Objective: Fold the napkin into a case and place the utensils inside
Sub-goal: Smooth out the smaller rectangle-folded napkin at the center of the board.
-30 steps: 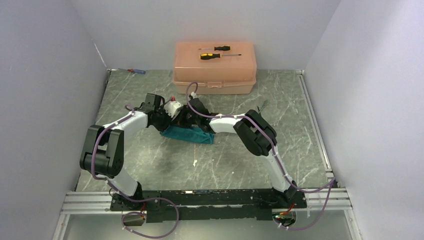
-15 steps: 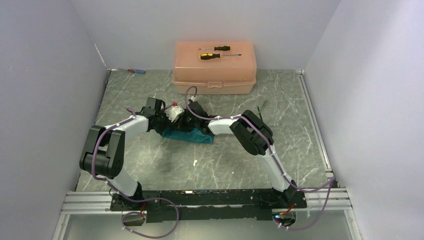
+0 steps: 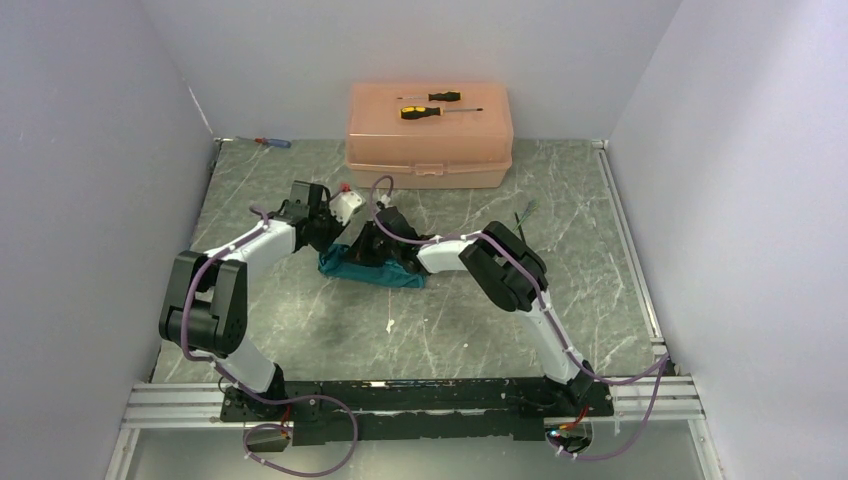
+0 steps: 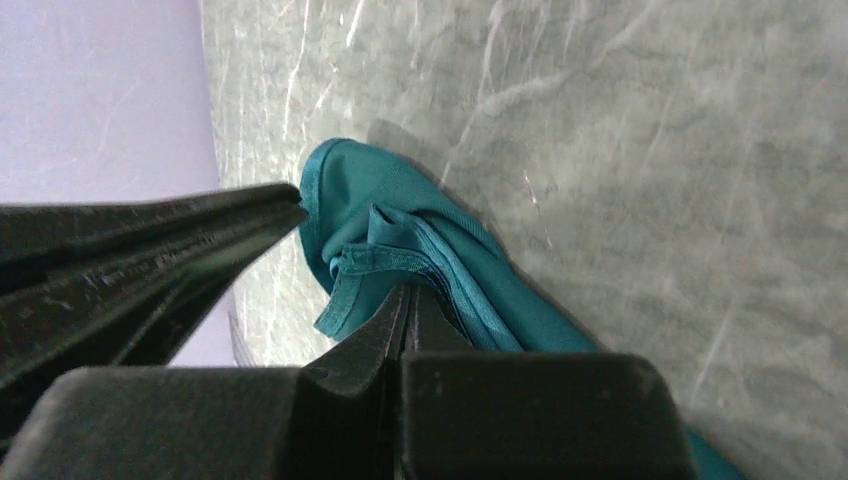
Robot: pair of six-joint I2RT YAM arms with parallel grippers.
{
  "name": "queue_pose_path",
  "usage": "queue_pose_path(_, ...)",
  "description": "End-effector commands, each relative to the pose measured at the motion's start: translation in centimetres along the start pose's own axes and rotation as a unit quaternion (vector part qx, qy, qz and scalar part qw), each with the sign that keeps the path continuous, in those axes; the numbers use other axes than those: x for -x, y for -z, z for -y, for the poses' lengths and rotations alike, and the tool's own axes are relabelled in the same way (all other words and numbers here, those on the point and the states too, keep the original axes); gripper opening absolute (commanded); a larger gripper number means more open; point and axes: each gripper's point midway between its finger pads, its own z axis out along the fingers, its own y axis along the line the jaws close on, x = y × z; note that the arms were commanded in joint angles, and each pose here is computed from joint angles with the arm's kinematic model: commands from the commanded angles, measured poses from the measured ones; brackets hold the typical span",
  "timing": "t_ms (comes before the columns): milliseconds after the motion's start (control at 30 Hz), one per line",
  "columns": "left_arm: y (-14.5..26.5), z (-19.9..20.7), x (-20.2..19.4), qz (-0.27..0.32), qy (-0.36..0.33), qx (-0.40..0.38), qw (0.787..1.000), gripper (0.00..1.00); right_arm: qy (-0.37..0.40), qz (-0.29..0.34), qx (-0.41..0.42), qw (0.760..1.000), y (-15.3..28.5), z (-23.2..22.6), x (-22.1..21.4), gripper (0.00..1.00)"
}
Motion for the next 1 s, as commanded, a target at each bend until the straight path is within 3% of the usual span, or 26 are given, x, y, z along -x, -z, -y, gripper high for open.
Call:
queue_pose_path(0, 0.3, 0.7, 0.9, 0.004, 0.010, -0.027, 1.000, 0.03, 0.022, -0.019, -0.052, 0.998, 1.4, 2.8, -1.9, 0.00)
queue_pose_path(100, 0.5, 2.0, -0.1, -0.009, -0.004, -0.055, 0.998, 0.03, 0.020, -0.021, -0.053, 0.998, 1.6, 3.2, -2.3, 0.00)
queue_pose_path(233, 0.2, 2.3, -1.8, -0.027, -0.019, -0.049, 0.998, 0.21, 0.015, -0.021, -0.047, 0.999, 1.3, 3.2, -2.4, 0.00)
queue_pose_path(300, -0.1, 2.1, -2.2, -0.030, -0.024, -0.041, 0.998, 0.25, 0.016, -0.022, -0.047, 0.999, 1.2, 3.3, -2.4, 0.00)
queue_pose_path(733, -2.1, 2.6, -3.2, -0.054, -0.060, -0.029, 0.996, 0.30, 0.018, -0.028, -0.043, 0.999, 1.1, 3.3, -2.7, 0.00)
queue_pose_path(800, -2.4, 2.6, -3.4, -0.054, -0.064, -0.027, 0.996, 0.25, 0.018, -0.028, -0.045, 0.998, 1.1, 3.4, -2.7, 0.00)
queue_pose_path(867, -2.4, 2.3, -3.3, -0.053, -0.067, -0.022, 0.996, 0.06, 0.018, -0.029, -0.043, 0.998, 1.1, 3.3, -2.8, 0.00)
queue_pose_path(967, -2.1, 1.7, -2.5, -0.046, -0.057, -0.008, 0.997, 0.03, 0.020, -0.030, -0.043, 0.998, 1.0, 3.3, -2.8, 0.00)
